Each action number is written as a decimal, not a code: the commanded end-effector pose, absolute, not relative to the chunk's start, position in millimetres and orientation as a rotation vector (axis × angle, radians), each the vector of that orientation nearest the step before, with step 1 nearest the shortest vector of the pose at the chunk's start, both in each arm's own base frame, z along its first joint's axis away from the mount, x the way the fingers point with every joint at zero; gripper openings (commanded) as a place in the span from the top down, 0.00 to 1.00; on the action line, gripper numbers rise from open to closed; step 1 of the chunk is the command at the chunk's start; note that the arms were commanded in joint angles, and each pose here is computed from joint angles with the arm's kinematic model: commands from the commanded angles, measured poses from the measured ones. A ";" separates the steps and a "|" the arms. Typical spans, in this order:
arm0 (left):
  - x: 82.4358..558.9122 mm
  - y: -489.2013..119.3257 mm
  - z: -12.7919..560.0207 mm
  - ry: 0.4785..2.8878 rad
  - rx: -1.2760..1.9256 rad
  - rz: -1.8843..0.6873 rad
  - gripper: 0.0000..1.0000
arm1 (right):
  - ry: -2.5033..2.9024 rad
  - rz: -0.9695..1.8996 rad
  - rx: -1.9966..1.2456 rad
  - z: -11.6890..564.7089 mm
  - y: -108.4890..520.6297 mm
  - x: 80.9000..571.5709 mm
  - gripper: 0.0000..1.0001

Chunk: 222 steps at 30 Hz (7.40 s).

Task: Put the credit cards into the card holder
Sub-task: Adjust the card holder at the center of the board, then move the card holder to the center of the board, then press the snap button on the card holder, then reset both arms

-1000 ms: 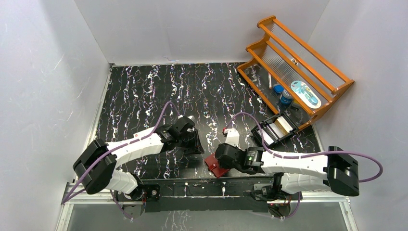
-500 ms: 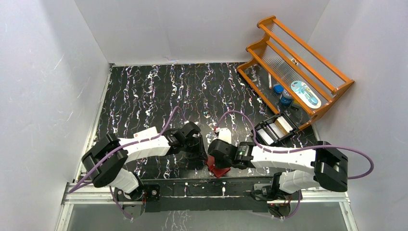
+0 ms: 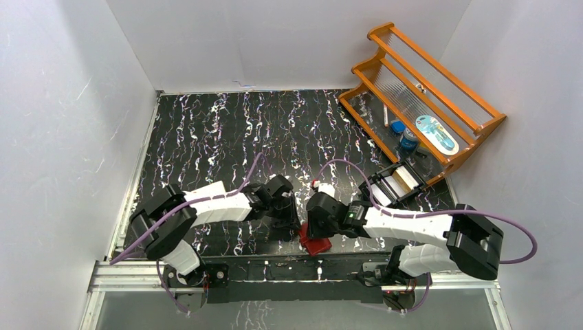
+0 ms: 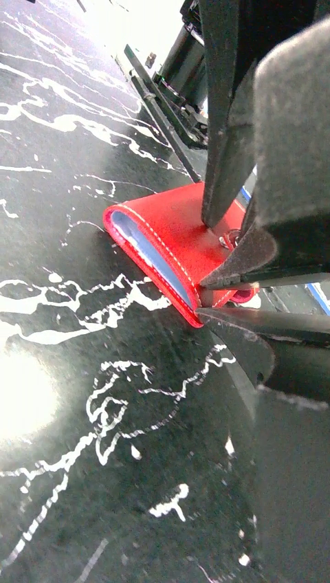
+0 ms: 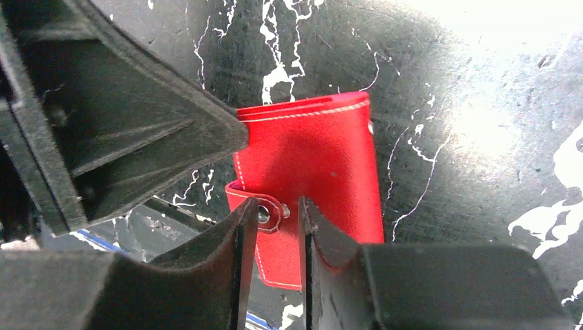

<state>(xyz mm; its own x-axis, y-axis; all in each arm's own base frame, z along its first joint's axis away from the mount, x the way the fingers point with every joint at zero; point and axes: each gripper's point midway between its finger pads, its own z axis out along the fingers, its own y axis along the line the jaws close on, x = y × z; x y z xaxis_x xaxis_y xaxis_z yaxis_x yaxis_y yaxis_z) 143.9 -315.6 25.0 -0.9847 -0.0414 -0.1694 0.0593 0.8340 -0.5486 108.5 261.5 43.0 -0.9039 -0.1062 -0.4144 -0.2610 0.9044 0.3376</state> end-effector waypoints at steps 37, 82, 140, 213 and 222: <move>131.4 -285.2 53.9 2.753 0.002 -0.865 0.78 | 2.584 0.773 0.043 44.5 260.0 137.1 0.68; 150.9 -266.5 32.5 2.766 -0.045 -0.739 0.82 | 2.656 1.042 0.015 50.8 318.9 132.2 0.60; 170.1 -290.8 31.3 2.763 0.105 -0.720 0.78 | 2.741 0.727 -0.065 11.8 268.4 123.1 1.00; 143.3 -212.9 306.6 2.244 0.134 -0.805 0.01 | 2.184 0.768 -0.049 290.9 171.9 118.1 0.02; 136.9 -200.9 320.0 2.178 0.111 -0.862 0.01 | 2.111 0.791 0.012 321.0 152.2 120.1 0.01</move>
<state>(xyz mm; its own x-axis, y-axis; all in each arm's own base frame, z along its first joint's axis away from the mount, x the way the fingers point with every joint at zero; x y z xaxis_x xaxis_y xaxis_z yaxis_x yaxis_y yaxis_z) 140.0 -206.4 321.3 -0.6974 -0.1920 -0.6904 0.3364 0.7630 -0.5520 114.2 162.1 326.0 -0.6489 0.2907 -0.7031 -0.2960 0.7549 0.5853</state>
